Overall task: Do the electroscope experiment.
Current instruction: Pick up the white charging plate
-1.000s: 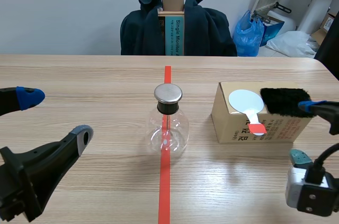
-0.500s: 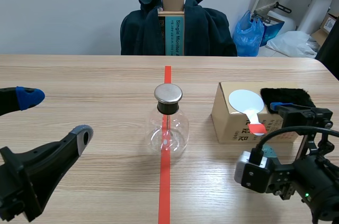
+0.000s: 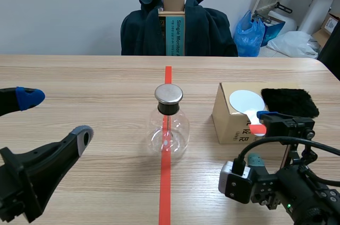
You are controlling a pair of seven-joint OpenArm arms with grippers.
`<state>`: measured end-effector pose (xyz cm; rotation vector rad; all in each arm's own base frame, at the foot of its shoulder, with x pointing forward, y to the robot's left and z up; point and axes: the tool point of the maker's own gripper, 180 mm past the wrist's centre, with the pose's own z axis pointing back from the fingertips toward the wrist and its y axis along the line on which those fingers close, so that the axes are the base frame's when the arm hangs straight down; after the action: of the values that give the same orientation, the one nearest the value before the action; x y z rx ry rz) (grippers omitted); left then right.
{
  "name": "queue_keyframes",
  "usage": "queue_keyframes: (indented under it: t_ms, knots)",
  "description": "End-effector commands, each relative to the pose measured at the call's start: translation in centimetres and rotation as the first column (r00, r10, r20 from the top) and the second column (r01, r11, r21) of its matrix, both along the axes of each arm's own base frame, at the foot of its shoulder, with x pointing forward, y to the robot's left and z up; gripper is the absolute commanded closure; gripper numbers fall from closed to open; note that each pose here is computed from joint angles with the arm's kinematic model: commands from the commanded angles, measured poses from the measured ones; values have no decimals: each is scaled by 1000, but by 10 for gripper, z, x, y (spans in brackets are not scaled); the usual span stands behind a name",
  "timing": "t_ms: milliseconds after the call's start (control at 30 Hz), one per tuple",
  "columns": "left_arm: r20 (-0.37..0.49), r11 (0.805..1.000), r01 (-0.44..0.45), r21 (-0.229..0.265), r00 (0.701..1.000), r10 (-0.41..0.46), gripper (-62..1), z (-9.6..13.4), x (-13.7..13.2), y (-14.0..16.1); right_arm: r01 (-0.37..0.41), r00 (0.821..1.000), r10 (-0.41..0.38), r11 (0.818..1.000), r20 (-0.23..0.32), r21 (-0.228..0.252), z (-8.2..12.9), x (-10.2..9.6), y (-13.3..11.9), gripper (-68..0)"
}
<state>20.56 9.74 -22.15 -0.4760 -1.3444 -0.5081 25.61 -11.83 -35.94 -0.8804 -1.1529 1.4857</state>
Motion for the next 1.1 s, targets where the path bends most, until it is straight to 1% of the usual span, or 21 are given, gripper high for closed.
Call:
queue_keyframes:
  t_ms: [0, 233, 333, 400, 433, 533, 600, 633, 667, 867, 900, 1000, 1067]
  knots:
    - [27, 1000, 4, -23, 1000, -3, -623, 9, 1, -3, -8, 998, 9, 1000, 57, -11, 17, 13, -3, -577]
    - [27, 1000, 4, -23, 1000, -3, -623, 9, 1, -3, -6, 994, 9, 1000, 110, -27, 31, 30, -10, -577]
    - [27, 1000, 4, -23, 1000, -4, -623, 9, 1, -3, -22, 993, 27, 999, 115, -47, 32, 30, -9, -562]
    - [27, 1000, 4, -23, 1000, -4, -623, 9, 1, -3, -25, 992, 31, 998, 119, -55, 33, 31, -9, -497]
    - [27, 1000, 4, -23, 1000, -4, -623, 9, 1, -3, -23, 992, 30, 998, 121, -57, 33, 32, -9, -448]
    - [27, 1000, 4, -23, 1000, -4, -623, 9, 1, -3, -25, 992, 32, 998, 121, -58, 33, 32, -9, -258]
    - [27, 1000, 4, -23, 1000, -4, -623, 9, 1, -3, -25, 992, 32, 998, 121, -58, 33, 32, -9, -159]
    - [27, 1000, 4, -23, 1000, -4, -623, 9, 1, -3, -25, 992, 32, 998, 121, -58, 33, 32, -9, -129]
    - [27, 1000, 4, -23, 1000, -4, -623, 9, 1, -3, -25, 992, 31, 998, 121, -58, 33, 31, -9, -111]
    - [27, 1000, 4, -23, 1000, -4, -623, 9, 1, -3, -25, 992, 32, 998, 121, -58, 33, 31, -9, -105]
    - [27, 1000, 4, -23, 1000, -4, -623, 9, 1, -3, -25, 992, 32, 998, 121, -58, 33, 31, -9, -87]
    - [27, 1000, 4, -23, 1000, -4, -623, 9, 1, -3, -25, 992, 32, 998, 121, -58, 33, 31, -9, -4]
    - [27, 1000, 4, -23, 1000, -4, -623, 9, 1, -3, -26, 992, 32, 998, 121, -58, 33, 31, -9, -7]
